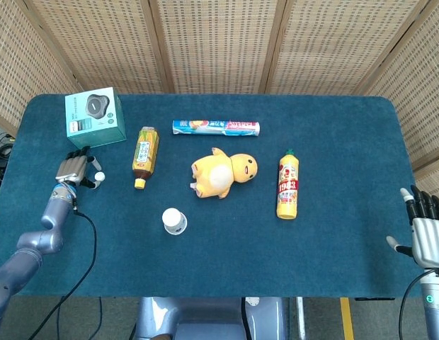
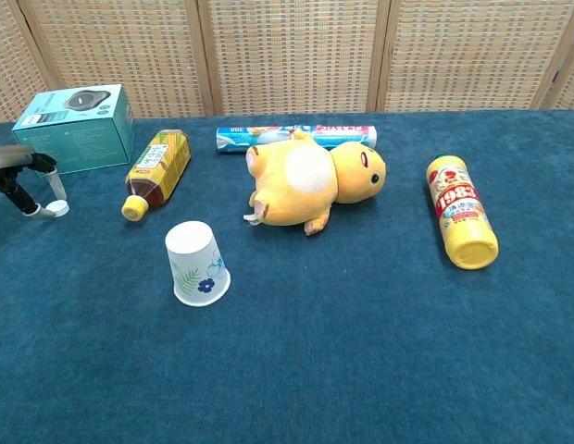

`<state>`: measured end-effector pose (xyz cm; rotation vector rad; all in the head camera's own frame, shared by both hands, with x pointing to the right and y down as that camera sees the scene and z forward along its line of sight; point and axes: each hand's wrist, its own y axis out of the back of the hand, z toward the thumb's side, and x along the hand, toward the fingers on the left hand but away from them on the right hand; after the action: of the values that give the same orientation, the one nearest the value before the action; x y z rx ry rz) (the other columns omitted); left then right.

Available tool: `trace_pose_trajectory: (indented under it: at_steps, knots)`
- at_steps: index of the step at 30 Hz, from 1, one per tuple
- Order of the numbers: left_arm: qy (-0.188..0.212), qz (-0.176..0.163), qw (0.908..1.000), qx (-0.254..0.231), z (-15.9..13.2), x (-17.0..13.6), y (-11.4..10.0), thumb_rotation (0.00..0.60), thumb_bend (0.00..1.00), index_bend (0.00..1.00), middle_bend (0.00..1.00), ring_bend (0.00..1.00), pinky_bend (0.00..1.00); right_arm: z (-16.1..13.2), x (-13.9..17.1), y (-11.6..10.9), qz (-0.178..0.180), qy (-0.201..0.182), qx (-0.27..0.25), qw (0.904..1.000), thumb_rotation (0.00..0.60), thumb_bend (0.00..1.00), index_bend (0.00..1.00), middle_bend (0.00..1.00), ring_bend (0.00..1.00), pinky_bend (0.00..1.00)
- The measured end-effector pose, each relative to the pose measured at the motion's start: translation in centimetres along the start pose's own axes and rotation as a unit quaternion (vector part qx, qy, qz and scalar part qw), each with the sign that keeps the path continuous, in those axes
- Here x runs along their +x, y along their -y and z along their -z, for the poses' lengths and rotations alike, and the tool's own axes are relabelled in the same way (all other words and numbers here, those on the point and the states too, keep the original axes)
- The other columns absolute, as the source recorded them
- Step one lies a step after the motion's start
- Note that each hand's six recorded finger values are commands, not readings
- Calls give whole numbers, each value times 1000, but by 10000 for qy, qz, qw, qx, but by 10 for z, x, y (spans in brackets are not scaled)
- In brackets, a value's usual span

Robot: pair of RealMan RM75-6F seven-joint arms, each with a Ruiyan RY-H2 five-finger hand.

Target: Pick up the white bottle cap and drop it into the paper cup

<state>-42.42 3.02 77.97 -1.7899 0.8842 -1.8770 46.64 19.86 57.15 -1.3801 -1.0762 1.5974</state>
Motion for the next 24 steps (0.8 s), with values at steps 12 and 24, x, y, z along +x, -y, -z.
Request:
trace_pose_trajectory:
  at_steps: [12,24]
  knots:
    - [-24,81,10000,-43,-2,2,3,600,293,590,0,0,0,0,0,-1,16,0,-16,10000,600,0,71,0,0,0]
    - [262,-45,9996,-127,-11,-7,-6,600,297,605,0,0,0,0,1,-3,28,-24,-72,10000,600,0,72,0,0,0]
